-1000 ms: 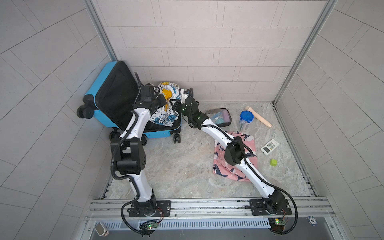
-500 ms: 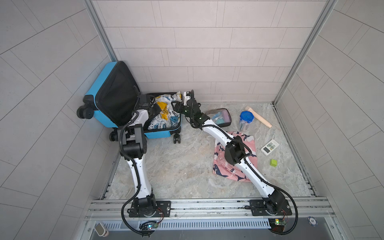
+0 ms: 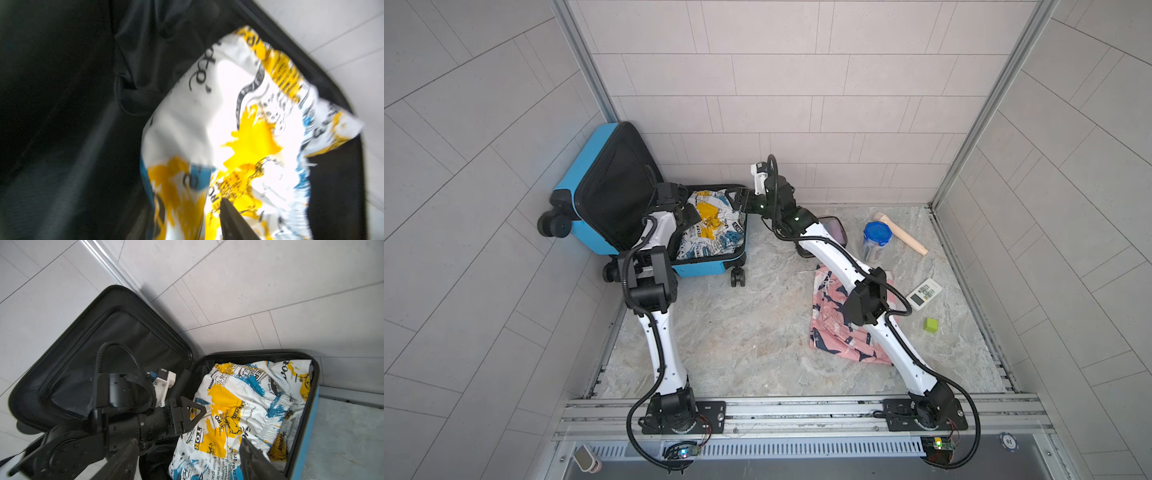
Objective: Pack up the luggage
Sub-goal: 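Lower the garment into the suitcase and open both grippers, then move both grippers back to the pink shark-print shorts and grasp them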
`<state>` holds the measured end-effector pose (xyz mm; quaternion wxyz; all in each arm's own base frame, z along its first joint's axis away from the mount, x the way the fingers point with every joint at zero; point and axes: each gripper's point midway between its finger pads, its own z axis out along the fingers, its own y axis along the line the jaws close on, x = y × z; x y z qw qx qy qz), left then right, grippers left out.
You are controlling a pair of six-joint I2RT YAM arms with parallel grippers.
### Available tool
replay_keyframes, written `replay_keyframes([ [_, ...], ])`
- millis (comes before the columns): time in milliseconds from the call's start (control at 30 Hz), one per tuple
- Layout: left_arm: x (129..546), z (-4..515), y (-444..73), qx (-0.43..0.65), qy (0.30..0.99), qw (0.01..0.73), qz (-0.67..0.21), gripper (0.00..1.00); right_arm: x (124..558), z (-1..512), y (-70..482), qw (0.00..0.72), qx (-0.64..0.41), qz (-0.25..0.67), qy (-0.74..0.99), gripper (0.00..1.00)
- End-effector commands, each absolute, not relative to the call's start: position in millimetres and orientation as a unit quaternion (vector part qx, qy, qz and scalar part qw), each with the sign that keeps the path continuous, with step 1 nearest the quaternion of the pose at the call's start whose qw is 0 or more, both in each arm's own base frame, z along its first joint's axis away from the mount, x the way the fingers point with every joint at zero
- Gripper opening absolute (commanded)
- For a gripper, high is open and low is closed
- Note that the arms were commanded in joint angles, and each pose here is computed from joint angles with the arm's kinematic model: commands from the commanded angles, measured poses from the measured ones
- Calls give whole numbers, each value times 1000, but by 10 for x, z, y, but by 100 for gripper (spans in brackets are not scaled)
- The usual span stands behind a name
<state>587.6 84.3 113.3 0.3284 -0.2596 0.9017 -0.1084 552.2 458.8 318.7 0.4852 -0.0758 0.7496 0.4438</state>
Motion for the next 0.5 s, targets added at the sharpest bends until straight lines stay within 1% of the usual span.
replay_keyframes([
  [0,5732,1439,980,-271,896,343,-76,60,5233,3553,4478,482,-123,426,756,75],
  [100,5647,1578,1010,-278,892,351,-64,60,5066,3606,4359,471,-146,393,776,73],
  [300,5427,2027,989,-277,880,384,-48,60,4743,3590,3957,443,-181,304,824,73],
  [467,5141,2488,792,-256,868,423,-44,60,4477,3376,3563,411,-180,235,862,72],
])
